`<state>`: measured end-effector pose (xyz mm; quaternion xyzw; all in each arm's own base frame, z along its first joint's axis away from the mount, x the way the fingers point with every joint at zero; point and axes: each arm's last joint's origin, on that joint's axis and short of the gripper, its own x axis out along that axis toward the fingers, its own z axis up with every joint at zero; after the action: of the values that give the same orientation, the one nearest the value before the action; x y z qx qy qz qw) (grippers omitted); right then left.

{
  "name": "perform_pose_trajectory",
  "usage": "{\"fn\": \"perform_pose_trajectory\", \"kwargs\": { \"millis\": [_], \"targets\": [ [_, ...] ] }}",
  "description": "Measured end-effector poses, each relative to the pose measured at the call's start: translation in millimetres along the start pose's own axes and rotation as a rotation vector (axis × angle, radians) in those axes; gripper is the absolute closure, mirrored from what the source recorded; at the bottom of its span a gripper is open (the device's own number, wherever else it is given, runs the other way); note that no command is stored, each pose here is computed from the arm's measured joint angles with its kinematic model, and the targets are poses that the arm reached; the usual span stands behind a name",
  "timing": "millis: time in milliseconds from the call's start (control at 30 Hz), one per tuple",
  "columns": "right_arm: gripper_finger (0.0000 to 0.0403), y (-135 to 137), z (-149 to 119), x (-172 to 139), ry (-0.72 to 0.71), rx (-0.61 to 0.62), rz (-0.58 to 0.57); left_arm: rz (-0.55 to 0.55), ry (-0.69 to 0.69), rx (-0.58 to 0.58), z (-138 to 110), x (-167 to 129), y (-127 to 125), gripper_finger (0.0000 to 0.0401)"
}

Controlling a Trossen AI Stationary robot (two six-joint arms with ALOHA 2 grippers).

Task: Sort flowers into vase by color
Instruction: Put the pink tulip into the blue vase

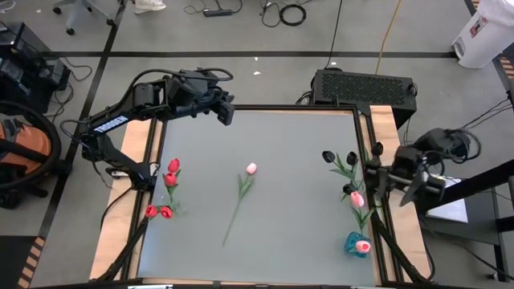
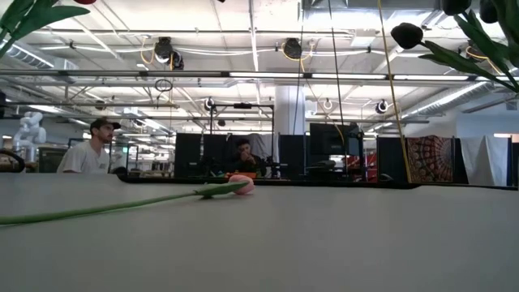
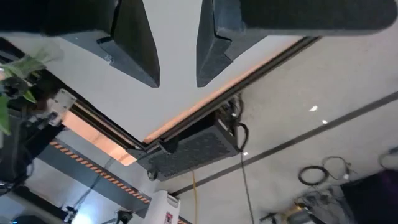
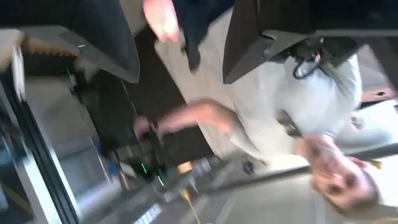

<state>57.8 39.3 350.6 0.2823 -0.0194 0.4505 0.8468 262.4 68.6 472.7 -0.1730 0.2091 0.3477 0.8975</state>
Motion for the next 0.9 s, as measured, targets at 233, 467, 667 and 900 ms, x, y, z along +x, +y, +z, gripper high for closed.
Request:
{"fn": "perform_pose_trajectory", "kwargs": {
  "millis": [233,467,667,900],
  "targets": [
    [0.0179,8,13,-1,-0.173,-0.132,0.013,-0.048,0.033,-0.107,-1,0,-1,0.0289],
    [0.0179,5,16,-2,-0.262,-0.158,-0.108,-0.059,0.131,-0.252,-11,2,-6,0.0289],
    [0.0179,2,20,-3,-0.367,-0.151,-0.222,-0.024,0.246,-0.251,-29,14,-23,0.0289],
    [0.0179,11,34,-9,-0.568,-0.196,-0.22,-0.031,0.402,-0.196,-53,51,-53,0.0289]
  ]
}}
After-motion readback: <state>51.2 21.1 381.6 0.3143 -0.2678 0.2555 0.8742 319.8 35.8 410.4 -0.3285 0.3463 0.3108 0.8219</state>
